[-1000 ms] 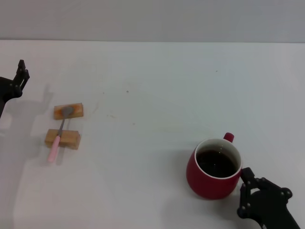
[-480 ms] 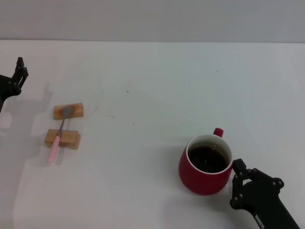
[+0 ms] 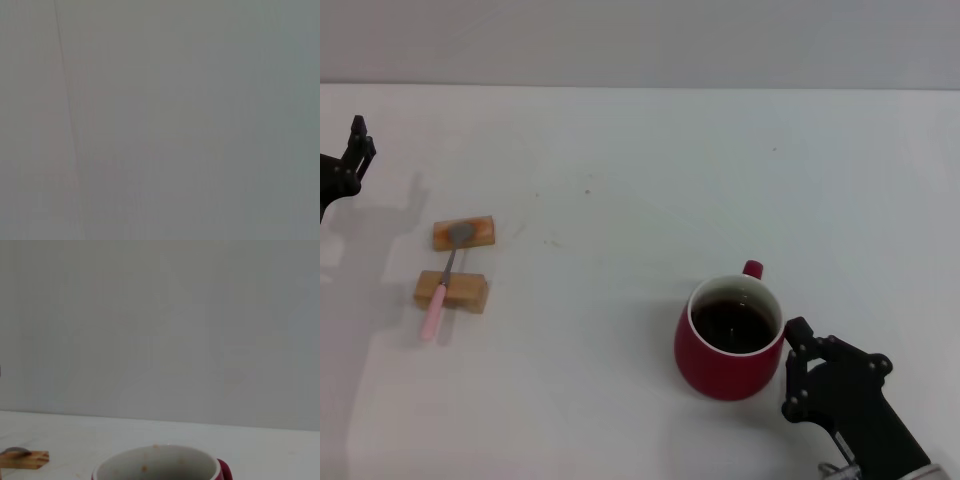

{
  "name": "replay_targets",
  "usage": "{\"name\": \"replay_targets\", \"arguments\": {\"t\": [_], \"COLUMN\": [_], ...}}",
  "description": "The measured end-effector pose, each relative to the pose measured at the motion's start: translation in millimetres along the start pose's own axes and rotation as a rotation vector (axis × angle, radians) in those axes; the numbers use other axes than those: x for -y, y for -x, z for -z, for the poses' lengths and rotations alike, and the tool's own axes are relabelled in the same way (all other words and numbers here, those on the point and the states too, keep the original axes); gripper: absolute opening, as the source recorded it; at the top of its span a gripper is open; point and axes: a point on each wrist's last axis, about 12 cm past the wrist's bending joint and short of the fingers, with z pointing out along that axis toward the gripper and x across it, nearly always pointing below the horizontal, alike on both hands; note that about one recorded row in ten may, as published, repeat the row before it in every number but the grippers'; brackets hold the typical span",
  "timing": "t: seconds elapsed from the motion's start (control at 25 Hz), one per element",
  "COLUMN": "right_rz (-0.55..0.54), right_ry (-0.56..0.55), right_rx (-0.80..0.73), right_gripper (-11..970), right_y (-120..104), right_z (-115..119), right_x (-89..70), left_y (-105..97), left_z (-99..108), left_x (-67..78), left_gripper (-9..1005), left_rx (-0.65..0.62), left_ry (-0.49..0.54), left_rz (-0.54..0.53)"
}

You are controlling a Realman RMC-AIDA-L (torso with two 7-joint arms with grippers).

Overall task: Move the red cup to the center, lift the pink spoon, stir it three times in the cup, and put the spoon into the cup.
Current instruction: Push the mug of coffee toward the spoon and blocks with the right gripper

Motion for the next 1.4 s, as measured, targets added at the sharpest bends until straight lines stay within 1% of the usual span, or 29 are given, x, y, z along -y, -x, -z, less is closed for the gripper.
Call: {"name": "replay_targets", "arguments": {"t": [0.24, 0.72, 1.08, 1.4], "right_rz": [-0.014, -0.005, -0.035, -0.046], "right_ry": [0.01, 0.02, -0.013, -0.003], "right_rx": [0.0, -0.005, -0.005, -0.003], "right_gripper": [-2, -1, -1, -1], "right_y": [2, 3, 2, 3], "right_z": [-8, -19, -10, -11], "right_x": [1.2, 3.1, 1.1, -2.6], "left_y": [0, 2, 3, 3], "left_z": [0, -4, -6, -6], "left_x": [-1.1, -4.8, -3.4, -3.2], "left_gripper": [799, 798, 797, 797], "left_rx": [0.0, 0.006, 0.011, 0.011], "left_ry": [0.005, 0.022, 0.017, 0.015], "left_rz": [0.0, -0.001, -0.001, -0.002]}}
